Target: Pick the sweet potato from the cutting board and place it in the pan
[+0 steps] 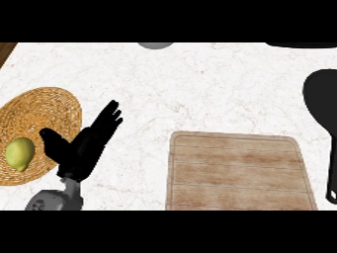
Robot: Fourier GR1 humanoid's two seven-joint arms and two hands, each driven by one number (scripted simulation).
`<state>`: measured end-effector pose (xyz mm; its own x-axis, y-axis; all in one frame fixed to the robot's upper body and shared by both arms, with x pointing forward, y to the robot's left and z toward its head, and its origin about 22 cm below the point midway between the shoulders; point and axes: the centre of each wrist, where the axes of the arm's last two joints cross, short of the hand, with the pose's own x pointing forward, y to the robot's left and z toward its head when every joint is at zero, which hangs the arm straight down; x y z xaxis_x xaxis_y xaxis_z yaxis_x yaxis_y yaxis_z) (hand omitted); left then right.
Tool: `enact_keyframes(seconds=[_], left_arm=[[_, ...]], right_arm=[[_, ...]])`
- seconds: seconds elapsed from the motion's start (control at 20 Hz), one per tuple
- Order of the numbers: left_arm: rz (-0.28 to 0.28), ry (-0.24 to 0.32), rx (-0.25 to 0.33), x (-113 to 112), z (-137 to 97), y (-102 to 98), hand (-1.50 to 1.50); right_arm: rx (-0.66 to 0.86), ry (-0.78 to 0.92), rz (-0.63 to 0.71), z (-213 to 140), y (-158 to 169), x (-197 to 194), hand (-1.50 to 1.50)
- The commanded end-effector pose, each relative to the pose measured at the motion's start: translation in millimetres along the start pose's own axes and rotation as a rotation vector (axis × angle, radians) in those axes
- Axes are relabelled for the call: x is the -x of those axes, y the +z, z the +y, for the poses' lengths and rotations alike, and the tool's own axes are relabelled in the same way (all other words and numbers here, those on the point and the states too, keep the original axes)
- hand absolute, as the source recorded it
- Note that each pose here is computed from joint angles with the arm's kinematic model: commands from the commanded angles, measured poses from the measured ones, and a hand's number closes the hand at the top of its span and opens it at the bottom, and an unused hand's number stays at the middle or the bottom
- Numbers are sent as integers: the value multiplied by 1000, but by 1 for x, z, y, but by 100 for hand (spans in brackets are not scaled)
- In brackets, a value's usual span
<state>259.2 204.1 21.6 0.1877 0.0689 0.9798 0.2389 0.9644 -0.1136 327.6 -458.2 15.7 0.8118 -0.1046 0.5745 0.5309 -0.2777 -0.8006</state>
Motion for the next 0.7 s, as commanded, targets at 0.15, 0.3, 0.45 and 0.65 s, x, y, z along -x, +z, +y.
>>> enact_keyframes(seconds=[0.15, 0.3, 0.45, 0.65], left_arm=[[13, 8, 7, -3, 6, -4, 0], [17, 4, -24, 4, 11, 5, 0], [30, 14, -41, 0, 6, 2, 0], [26, 14, -59, 10, 24, 18, 0]], right_arm=[[145, -387, 24, -6, 19, -23, -150], [141, -468, 55, -6, 27, -24, -150], [64, -513, 89, -3, 48, -20, -150], [-84, -562, 31, -6, 64, 3, -150]])
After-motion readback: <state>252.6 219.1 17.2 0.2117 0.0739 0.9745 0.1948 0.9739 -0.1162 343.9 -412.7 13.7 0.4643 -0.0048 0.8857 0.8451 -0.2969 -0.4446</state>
